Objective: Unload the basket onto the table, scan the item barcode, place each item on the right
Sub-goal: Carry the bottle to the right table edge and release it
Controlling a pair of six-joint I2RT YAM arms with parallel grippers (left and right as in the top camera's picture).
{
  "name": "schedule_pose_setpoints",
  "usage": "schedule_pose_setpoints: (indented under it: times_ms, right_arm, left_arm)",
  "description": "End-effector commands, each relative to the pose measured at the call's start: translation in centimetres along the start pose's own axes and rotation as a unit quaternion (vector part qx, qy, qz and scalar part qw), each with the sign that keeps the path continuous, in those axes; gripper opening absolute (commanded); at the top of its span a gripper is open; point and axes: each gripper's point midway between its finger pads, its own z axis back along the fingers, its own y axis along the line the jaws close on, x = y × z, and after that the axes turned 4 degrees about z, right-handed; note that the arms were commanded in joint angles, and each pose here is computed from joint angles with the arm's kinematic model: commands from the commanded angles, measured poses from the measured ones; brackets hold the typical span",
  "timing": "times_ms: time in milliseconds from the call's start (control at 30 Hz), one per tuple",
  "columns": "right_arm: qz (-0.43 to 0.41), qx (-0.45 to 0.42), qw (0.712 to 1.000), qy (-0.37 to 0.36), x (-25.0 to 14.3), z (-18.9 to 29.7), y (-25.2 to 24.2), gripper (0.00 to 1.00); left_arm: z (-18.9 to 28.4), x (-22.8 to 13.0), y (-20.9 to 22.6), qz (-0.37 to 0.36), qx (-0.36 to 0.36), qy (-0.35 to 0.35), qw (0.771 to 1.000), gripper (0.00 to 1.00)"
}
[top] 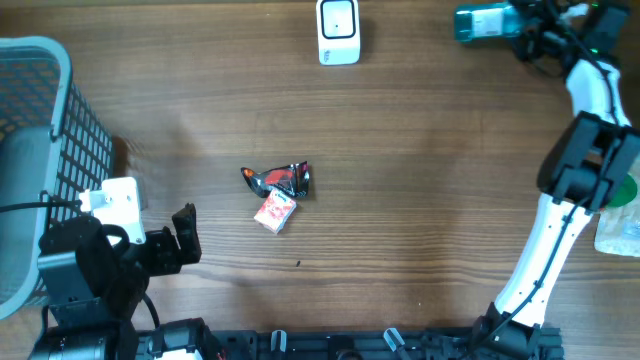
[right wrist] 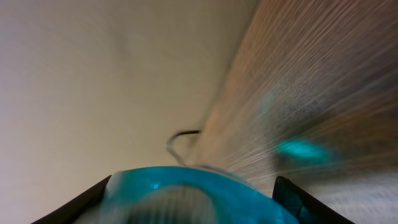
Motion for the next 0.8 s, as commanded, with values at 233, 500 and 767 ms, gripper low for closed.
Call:
schedule_pose_setpoints:
  times_ms: [233, 500, 767]
  right_arm:
    - [0.157, -0.186, 0.968, -0.060, -0.6, 4.4, 3.6, 0.13]
    - [0.153, -0.584, 0.767, -0.216, -1.8, 26.5, 6.0, 0.22]
    - [0.106, -0.712, 0.672, -0.176, -2.9, 32.1, -1.5, 0.27]
  left_arm:
    - [0.0, 0.0, -0.2, 0.003, -0.005, -0.001, 1.000, 1.00]
    - [0.0, 0.0, -0.2, 0.003, -0.005, -0.001, 1.000, 1.00]
    - [0.0, 0.0, -0.2, 0.003, -0.005, -0.001, 1.000, 1.00]
